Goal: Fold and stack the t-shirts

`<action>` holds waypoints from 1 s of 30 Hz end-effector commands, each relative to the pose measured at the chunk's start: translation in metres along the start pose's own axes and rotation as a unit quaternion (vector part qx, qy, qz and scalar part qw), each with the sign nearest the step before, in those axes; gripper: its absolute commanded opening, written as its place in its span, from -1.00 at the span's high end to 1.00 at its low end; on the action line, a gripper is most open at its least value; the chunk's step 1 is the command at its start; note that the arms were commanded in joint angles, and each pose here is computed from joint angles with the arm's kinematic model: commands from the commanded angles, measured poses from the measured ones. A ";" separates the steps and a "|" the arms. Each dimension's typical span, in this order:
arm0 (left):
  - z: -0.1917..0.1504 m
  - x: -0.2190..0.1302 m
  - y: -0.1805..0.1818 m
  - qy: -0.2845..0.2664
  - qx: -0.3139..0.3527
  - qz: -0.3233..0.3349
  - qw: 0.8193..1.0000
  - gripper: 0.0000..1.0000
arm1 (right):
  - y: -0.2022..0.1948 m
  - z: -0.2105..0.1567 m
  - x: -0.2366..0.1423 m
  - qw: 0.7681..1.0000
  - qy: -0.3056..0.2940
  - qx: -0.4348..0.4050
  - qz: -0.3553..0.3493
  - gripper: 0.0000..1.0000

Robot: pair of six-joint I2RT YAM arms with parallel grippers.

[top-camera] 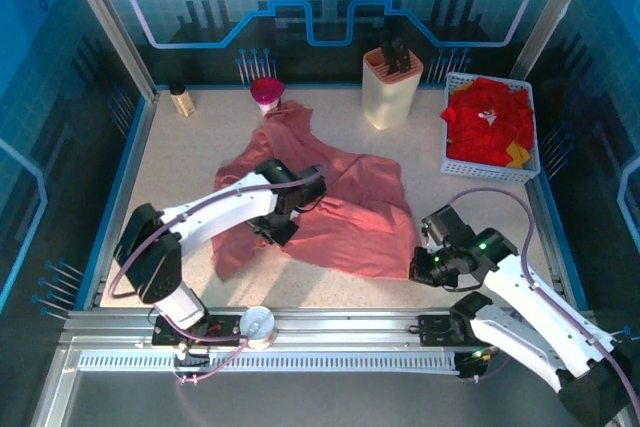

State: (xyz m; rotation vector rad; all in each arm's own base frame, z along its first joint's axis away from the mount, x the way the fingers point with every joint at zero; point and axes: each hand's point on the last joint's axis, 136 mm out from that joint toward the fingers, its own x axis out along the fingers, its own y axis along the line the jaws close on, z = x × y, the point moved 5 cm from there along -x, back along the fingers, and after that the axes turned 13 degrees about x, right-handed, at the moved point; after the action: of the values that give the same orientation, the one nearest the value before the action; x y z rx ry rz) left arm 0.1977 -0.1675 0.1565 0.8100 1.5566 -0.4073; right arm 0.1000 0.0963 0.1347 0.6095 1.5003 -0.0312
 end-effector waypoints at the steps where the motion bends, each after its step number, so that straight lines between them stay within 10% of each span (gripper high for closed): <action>1: 0.002 0.012 -0.019 0.035 0.040 -0.026 0.998 0.96 | -0.014 -0.007 0.006 0.999 0.006 0.009 -0.040 1.00; 10: 0.006 0.014 -0.001 0.054 0.034 -0.034 0.997 0.02 | 0.019 0.043 -0.029 0.991 -0.112 -0.043 -0.056 -0.61; 17: 0.016 -0.003 0.086 -0.017 -0.163 -0.043 0.986 -0.11 | 0.052 0.098 -0.037 0.987 -0.154 -0.055 -0.001 -0.69; 30: 0.075 0.055 0.149 -0.060 -0.299 -0.106 0.946 0.10 | 0.072 0.198 0.011 0.978 -0.193 -0.036 0.068 -0.66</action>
State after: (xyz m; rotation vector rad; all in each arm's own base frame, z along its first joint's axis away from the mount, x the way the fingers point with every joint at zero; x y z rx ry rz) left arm 0.3281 -0.1000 0.1276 0.2436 1.5737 -0.1307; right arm 0.2768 0.0780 0.1343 0.5679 1.1810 -0.0739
